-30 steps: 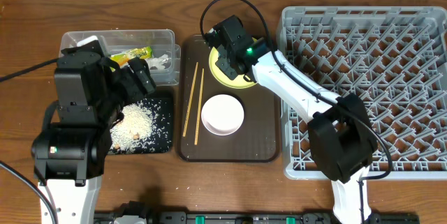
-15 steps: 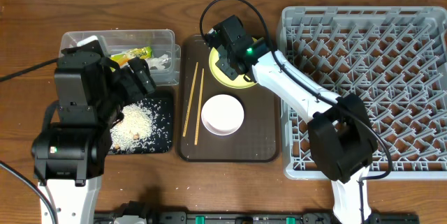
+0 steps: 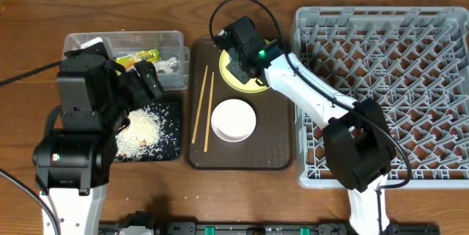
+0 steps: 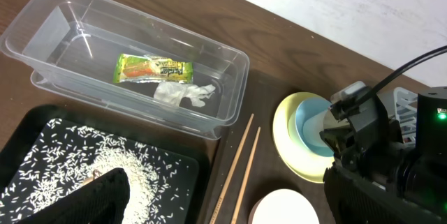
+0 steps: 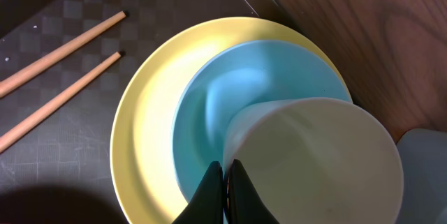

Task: Sort waste into correct bins and load items into the dishwasher rack
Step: 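Lift the white cup and carry it over the rack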

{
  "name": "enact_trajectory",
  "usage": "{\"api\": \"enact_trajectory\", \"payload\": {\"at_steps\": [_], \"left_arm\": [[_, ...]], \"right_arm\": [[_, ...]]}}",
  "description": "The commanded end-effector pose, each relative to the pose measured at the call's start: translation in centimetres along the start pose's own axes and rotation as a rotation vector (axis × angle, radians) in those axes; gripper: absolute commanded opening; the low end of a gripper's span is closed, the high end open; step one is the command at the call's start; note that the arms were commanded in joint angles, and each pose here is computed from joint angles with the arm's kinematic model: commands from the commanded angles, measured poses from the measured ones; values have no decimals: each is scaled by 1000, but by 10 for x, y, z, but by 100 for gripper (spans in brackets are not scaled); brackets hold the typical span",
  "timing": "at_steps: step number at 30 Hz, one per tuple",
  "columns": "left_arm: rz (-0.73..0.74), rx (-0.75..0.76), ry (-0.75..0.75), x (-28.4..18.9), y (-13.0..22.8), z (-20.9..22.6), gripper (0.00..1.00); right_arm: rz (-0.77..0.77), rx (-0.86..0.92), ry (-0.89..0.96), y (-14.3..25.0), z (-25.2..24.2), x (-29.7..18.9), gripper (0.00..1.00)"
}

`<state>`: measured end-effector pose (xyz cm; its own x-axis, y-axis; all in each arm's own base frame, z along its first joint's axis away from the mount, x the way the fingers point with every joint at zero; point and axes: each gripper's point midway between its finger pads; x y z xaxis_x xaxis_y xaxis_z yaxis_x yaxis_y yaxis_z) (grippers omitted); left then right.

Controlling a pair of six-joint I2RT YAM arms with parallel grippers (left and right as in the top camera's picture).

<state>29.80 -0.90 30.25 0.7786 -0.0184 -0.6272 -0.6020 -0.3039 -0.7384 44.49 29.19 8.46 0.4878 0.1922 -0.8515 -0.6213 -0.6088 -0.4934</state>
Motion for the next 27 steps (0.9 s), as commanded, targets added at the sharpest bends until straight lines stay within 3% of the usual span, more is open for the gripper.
{"api": "enact_trajectory", "payload": {"at_steps": [1, 8, 16, 21, 27], "left_arm": [[-9, 6, -2, -2, -4, 0, 91], [-9, 6, -2, -2, -5, 0, 91], [-9, 6, -2, -2, -4, 0, 91], [-9, 6, -2, -2, -4, 0, 91], [-9, 6, -2, -2, -5, 0, 91]], "right_arm": [[7, 2, 8, 3, -3, 1, 1], [-117, 77, -12, -29, -10, -56, 1], [-346, 186, -133, -59, -14, -195, 1], [-362, 230, -299, -33, -10, -262, 1], [-259, 322, -460, 24, -13, -308, 1]]}}
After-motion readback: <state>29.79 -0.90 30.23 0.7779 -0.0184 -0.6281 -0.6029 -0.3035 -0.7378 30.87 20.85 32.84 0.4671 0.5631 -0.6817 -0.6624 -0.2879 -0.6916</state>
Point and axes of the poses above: each gripper's point midway between its finger pads, its own x axis out along the fingers, its own z axis along the line the jaws close on, y = z × x, and after that the axes turned 6 degrees about x, right-handed
